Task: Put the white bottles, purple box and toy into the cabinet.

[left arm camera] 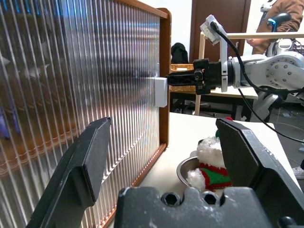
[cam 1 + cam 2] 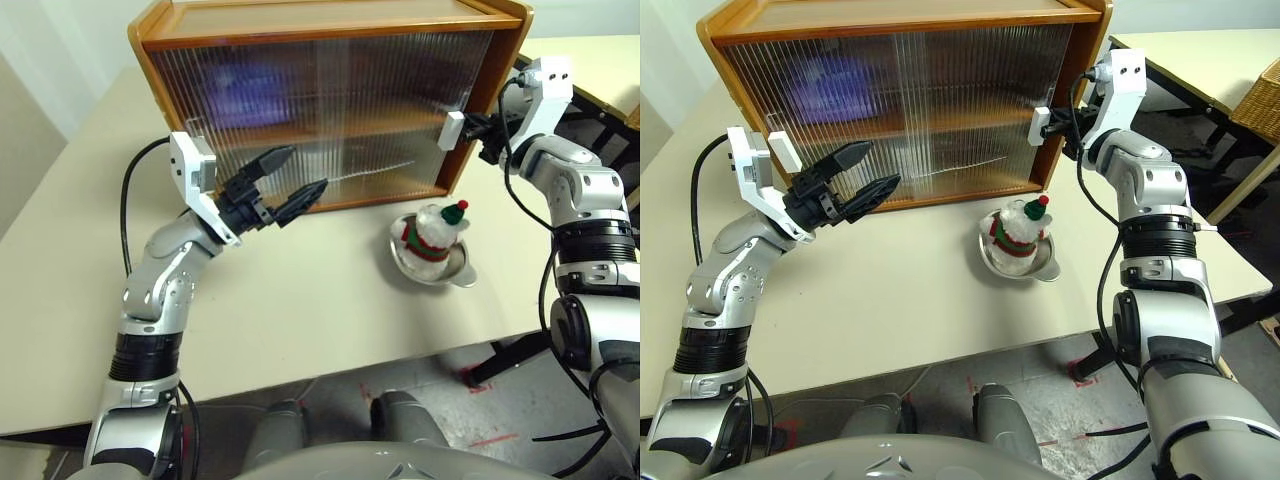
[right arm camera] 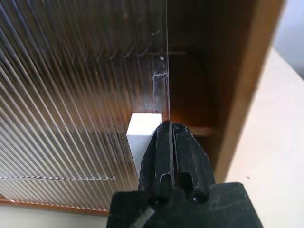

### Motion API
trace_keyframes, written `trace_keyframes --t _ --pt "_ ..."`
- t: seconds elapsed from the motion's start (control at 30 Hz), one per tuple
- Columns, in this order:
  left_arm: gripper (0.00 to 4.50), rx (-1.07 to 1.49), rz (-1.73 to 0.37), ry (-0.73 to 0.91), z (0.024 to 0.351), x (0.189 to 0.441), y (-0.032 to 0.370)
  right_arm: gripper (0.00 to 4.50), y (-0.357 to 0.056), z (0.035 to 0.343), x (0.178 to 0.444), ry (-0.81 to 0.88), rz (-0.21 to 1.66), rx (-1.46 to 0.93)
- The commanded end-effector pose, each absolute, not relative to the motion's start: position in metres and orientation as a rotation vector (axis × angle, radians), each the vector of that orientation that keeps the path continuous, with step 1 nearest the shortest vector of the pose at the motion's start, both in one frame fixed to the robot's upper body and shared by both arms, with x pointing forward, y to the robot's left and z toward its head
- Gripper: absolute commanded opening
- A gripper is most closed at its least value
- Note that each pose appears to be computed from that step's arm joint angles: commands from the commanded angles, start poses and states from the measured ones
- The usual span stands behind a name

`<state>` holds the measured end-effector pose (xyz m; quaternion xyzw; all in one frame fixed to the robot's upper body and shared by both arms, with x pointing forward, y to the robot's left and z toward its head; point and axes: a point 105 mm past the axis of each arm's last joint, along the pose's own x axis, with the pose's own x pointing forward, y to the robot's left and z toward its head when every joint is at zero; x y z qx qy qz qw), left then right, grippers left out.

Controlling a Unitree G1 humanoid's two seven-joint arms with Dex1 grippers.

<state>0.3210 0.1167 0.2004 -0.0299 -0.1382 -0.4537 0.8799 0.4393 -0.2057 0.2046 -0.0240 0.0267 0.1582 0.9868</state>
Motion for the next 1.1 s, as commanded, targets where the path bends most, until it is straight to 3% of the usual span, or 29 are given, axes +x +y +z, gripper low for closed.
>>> trace_keyframes --t 0.03,1.1 --pt "4.50 -0.048 -0.948 -0.292 0.200 0.319 0.115 0.03 -0.198 0.199 0.438 0.073 0.335 -0.036" --pt "4.50 -0.037 -0.907 -0.298 0.199 0.317 0.123 0.03 -0.035 0.197 0.428 0.120 0.712 0.037"
